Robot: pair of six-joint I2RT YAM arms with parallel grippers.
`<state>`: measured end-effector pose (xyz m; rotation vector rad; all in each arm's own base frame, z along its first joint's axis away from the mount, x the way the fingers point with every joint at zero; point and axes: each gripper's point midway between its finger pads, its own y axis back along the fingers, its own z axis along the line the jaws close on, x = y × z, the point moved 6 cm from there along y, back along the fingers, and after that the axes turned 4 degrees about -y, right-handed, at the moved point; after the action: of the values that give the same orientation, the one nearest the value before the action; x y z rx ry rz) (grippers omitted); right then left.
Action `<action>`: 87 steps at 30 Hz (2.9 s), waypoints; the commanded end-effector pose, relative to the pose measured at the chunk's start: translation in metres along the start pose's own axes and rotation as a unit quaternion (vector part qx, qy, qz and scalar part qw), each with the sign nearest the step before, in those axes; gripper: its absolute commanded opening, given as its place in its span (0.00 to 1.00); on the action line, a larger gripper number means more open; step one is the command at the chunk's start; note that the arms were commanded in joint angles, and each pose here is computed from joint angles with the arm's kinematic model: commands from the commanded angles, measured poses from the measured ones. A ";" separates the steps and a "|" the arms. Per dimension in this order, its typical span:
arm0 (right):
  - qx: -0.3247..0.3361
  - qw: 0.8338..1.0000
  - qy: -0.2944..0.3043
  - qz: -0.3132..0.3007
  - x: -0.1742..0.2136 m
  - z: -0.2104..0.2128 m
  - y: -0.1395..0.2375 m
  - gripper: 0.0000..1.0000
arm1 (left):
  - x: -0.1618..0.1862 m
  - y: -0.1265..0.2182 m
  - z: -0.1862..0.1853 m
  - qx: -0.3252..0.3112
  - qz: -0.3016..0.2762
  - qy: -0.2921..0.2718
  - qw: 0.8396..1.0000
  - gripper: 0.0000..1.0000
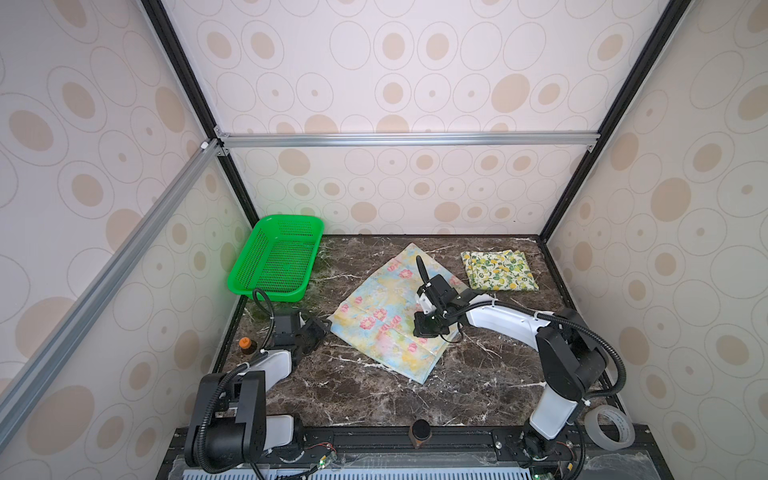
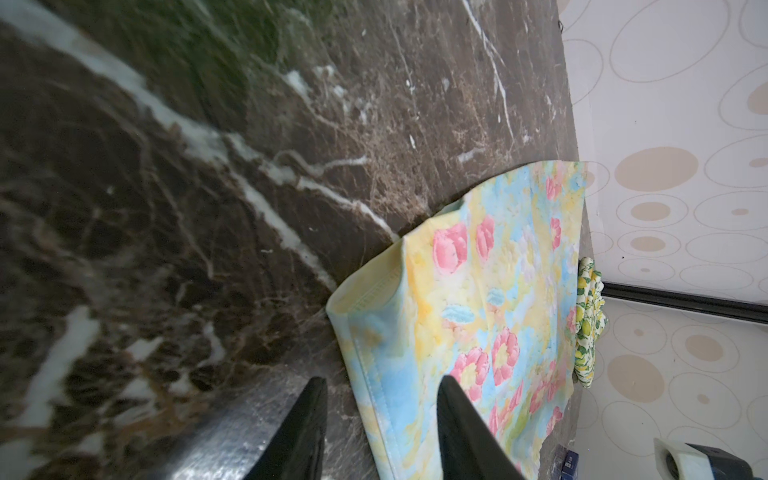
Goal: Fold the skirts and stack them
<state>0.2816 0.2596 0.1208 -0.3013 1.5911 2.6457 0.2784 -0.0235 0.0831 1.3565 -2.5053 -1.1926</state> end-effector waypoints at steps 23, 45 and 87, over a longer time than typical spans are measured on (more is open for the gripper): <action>0.009 1.000 -0.025 0.015 -0.007 -0.009 -0.005 0.00 | -0.014 -0.025 0.005 -0.003 -0.011 -0.006 1.000 0.34; 0.118 0.985 0.124 -0.011 0.029 -0.007 0.028 0.33 | -0.016 -0.022 0.003 -0.011 -0.012 -0.024 1.000 0.00; 0.156 0.925 0.341 0.070 0.127 0.021 -0.024 0.38 | -0.017 -0.031 0.005 -0.029 0.015 -0.046 0.998 0.00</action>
<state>0.1603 0.2809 0.0907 -1.1901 2.1981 2.4733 0.3036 -0.0202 0.0610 1.2793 -2.5202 -1.3178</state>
